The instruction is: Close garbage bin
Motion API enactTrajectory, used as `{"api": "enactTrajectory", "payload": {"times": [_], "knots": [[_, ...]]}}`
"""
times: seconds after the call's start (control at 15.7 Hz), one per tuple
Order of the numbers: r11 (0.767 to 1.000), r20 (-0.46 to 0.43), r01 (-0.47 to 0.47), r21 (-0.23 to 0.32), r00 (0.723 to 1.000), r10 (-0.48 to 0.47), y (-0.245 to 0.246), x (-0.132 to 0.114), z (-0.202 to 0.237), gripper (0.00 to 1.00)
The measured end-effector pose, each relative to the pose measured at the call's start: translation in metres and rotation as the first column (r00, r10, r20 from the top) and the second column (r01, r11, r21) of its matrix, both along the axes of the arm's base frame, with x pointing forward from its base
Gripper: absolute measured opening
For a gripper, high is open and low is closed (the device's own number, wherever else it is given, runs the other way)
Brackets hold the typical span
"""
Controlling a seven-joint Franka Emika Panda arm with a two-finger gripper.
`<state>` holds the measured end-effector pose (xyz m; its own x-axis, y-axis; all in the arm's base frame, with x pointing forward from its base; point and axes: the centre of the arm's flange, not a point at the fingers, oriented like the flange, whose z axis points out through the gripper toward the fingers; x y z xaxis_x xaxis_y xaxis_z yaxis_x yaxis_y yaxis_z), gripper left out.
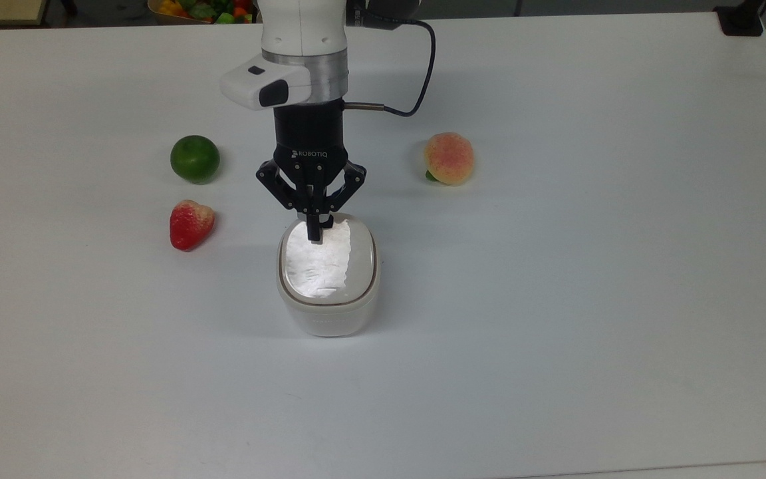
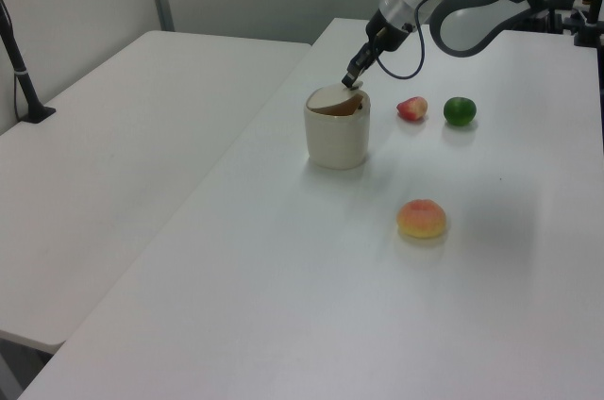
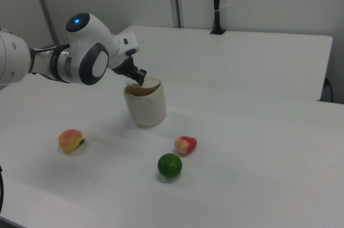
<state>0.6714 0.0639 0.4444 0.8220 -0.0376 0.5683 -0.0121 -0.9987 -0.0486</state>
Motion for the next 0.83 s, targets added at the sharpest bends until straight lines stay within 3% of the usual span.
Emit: {"api": "enactTrajectory", "payload": {"times": [0.19,0.83], "knots": [[1.000,-0.046,-0.012,-0.015,0.999,0.011,0.000,-0.002,-0.008,0.00],[0.998,-0.067,-0.040,-0.047,0.997,0.037,0.003,-0.005,-0.019,0.00]]}}
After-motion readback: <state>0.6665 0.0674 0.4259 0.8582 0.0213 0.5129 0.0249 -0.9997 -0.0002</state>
